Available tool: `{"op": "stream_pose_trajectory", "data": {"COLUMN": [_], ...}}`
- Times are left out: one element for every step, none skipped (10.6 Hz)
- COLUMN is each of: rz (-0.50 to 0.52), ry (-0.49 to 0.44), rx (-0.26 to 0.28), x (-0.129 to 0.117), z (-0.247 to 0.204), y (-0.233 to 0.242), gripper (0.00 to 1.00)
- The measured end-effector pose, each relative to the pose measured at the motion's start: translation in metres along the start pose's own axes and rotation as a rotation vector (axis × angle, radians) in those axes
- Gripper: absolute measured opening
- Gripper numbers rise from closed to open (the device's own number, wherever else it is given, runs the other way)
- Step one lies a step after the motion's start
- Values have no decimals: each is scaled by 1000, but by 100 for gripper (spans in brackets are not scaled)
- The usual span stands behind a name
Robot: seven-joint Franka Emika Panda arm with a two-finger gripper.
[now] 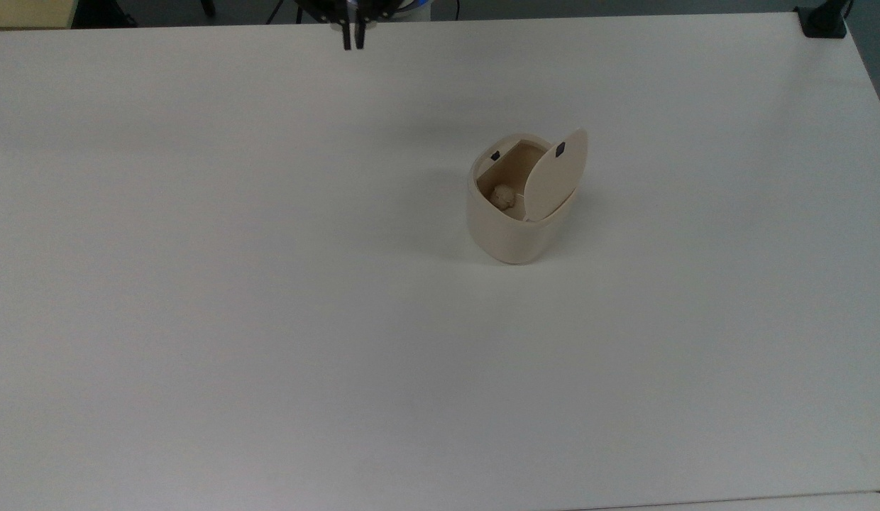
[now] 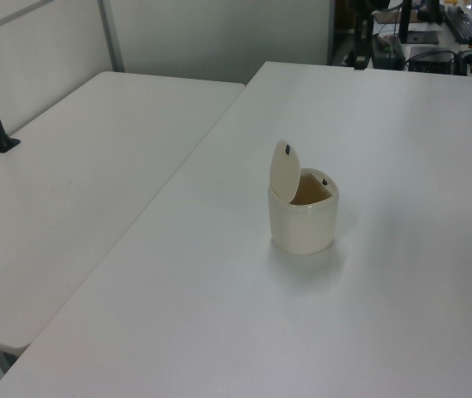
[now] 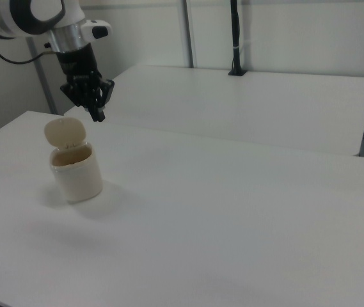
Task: Open the trash bin
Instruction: 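Lift the gripper away from the bin as the lid pops open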
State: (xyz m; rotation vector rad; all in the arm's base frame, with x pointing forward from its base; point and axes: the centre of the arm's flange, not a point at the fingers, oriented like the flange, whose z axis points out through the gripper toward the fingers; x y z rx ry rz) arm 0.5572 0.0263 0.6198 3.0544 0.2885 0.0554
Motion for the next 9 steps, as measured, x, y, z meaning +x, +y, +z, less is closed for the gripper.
{"op": "stream_pose_trajectory", "data": {"rz": [53,82,94,97,96,95,95,100,112], "ry": [-9,-15,-19,-24,-28,-30,-31,-31,-31], "rx": [-1,-1,0,0,1,1,2,1,1], "x": [-12,-19,-20,-20,-19,-19,-19,-19,-19], "z": [-8,-12,-11,-8,-6,-5,-5,-5,-4], "y": [17,28,32,32,31,30,29,29,29], "gripper": [14,23,36,51,67,82,96,100,100]}}
